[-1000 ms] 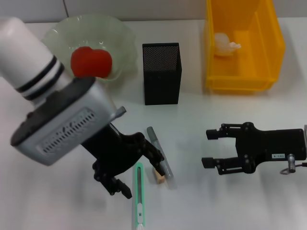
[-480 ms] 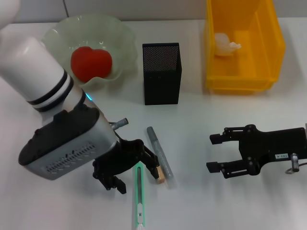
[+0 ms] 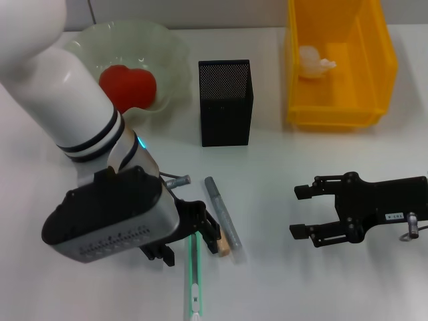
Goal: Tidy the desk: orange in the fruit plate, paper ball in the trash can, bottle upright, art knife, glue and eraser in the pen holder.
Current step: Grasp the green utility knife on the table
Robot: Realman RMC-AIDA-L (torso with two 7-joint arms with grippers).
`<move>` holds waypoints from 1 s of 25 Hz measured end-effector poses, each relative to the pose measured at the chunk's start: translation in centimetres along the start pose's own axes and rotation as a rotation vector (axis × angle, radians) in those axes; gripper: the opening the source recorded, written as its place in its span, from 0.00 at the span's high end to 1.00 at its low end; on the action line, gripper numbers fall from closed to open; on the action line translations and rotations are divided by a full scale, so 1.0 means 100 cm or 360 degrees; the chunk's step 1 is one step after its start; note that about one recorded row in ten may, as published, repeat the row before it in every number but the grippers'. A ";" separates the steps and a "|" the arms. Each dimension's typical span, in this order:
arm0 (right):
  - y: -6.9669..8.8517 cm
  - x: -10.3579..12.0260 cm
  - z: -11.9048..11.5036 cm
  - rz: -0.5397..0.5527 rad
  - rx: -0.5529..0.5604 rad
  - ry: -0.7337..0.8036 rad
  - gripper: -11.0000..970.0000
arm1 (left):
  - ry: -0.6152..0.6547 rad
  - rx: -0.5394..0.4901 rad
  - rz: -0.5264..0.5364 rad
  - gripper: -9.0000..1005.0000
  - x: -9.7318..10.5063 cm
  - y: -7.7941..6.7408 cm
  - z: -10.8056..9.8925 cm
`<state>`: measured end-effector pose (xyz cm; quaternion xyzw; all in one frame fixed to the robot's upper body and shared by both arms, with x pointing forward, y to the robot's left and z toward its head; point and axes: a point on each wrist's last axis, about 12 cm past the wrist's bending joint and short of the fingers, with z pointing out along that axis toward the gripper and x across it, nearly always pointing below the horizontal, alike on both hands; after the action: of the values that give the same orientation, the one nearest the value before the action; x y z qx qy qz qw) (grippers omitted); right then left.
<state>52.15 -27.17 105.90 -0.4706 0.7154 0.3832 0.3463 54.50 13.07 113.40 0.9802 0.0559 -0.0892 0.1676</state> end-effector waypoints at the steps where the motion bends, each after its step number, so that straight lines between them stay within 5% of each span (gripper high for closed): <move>1: 0.000 0.000 0.000 0.0001 0.0000 0.0000 0.18 | 0.0011 0.0012 0.0007 0.28 -0.002 0.002 0.000; 25: 0.006 0.007 0.002 0.0009 -0.0009 -0.0004 0.18 | 0.0252 0.0244 0.0207 0.35 -0.036 0.023 0.006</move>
<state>51.43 -27.15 105.36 -0.4690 0.7151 0.3868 0.3449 51.17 10.44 114.26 0.9957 -0.0018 -0.0045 0.0927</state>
